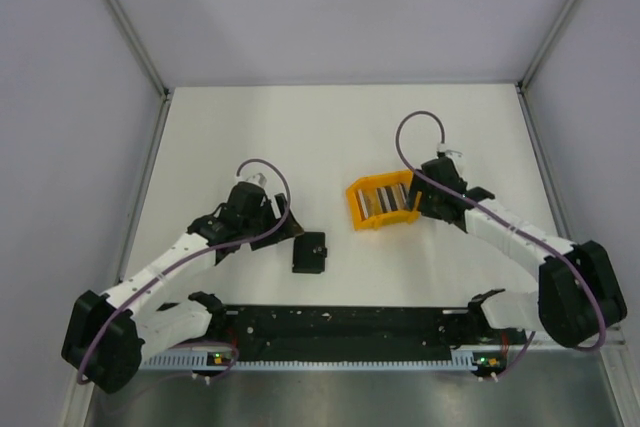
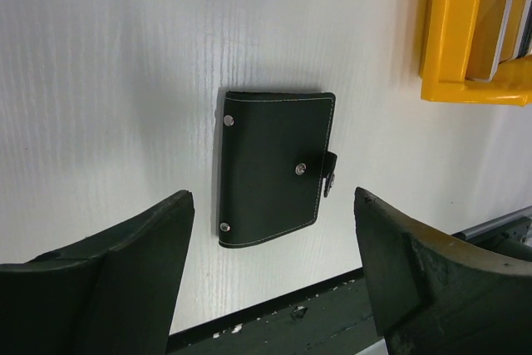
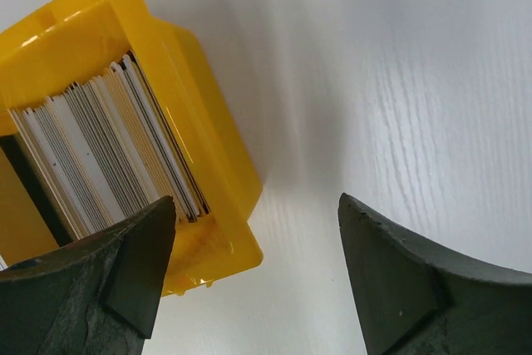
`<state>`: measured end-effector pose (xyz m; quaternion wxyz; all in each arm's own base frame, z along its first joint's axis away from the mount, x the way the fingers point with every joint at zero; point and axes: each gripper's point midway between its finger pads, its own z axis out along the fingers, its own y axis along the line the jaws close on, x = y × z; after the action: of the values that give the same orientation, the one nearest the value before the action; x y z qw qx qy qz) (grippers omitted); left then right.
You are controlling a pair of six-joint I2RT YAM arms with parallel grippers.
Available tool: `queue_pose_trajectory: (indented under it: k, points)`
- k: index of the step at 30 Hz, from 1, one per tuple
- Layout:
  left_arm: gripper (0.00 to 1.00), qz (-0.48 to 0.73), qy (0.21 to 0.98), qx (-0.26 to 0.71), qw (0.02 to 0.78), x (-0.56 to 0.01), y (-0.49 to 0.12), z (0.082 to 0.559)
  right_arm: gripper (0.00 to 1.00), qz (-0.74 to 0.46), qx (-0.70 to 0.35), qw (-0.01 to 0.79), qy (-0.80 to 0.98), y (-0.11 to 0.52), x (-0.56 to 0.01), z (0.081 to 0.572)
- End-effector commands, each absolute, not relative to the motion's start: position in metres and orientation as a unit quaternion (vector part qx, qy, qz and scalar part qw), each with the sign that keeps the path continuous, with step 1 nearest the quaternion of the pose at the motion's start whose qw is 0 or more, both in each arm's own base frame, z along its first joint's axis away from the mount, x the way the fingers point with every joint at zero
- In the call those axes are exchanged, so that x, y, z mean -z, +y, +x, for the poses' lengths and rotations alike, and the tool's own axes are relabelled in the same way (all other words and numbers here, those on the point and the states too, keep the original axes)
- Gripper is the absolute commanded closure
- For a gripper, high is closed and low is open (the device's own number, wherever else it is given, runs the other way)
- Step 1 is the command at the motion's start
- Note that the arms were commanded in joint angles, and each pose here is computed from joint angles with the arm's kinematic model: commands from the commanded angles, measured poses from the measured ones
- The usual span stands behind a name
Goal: Put the credit cards into the card holder
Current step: Move the storage box to the center of the board.
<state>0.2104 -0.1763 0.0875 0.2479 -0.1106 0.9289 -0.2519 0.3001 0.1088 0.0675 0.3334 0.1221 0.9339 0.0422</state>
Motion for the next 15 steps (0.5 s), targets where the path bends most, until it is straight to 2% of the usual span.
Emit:
queue_pose_trajectory:
  k: [1, 9, 15]
  points:
    - [0.18, -0.084, 0.916, 0.287, 0.267, -0.108, -0.192, 0.221, 0.22, 0.130, -0.022, 0.363, 0.922, 0.083, -0.079, 0.279]
    - [0.18, -0.062, 0.916, 0.296, 0.265, -0.112, -0.198, 0.221, 0.18, 0.080, -0.010, 0.411, 0.908, 0.061, -0.102, 0.266]
    - [0.18, -0.052, 0.912, 0.304, 0.269, -0.119, -0.201, 0.220, 0.19, 0.081, -0.096, 0.418, 0.900, 0.091, -0.125, 0.274]
